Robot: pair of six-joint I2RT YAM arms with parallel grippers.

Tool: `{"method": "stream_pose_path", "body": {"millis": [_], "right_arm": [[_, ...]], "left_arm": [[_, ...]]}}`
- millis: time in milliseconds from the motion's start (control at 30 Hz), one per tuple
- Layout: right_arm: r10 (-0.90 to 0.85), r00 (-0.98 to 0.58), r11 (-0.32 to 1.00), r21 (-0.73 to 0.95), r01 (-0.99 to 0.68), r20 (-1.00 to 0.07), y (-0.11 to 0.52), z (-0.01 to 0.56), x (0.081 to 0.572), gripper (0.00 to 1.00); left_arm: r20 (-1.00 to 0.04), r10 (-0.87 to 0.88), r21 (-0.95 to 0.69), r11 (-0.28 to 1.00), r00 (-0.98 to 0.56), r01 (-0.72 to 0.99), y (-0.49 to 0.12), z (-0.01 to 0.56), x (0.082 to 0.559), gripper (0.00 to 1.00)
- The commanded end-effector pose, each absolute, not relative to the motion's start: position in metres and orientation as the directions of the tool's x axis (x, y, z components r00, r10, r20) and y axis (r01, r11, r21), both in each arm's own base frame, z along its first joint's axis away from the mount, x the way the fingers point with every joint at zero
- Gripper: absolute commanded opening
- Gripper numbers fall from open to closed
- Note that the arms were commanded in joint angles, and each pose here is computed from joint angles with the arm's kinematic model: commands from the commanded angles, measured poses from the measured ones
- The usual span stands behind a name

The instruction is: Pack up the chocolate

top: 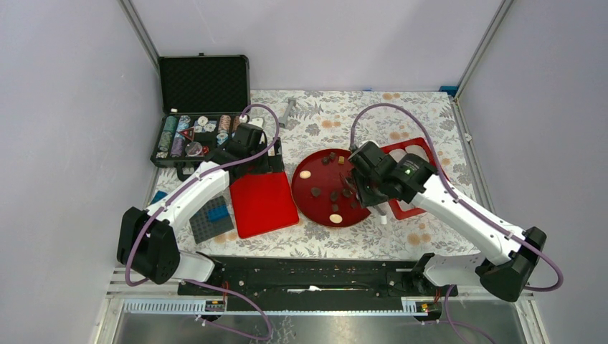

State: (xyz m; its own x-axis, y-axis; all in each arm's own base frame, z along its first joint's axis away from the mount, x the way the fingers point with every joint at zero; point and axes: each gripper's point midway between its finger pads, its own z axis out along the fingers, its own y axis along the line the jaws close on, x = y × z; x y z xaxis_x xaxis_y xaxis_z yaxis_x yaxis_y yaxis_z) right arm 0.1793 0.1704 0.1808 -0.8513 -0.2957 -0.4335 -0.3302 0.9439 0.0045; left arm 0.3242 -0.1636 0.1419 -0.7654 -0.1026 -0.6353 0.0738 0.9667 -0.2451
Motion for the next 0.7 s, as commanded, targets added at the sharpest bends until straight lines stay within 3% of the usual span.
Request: {"method": "stream_pose_path", "body": {"millis": [0, 367, 667], "right_arm": [[-0.228, -0.788, 0.969, -0.054, -0.241, -0.573, 0.155, 0.222, 0.204, 0.27], [0.088, -0.783, 0.986, -0.057, 0.156, -0.616, 0.050, 0.232, 0.236, 0.27], [0.206, -0.820, 0.965, -0.029, 0.262, -0.534, 0.030, 0.204, 0.209, 0.27]], "left_arm": [[-0.678, -0.113, -0.254, 0.963, -0.727, 0.087, -0.164, 0.156, 0.333, 0.99], [-0.687, -0.108, -0.246, 0.965, -0.719, 0.090, -0.162, 0.159, 0.333, 0.99], [-0.679, -0.099, -0.241, 0.966, -0.727, 0.095, -0.163, 0.155, 0.334, 0.99]]}}
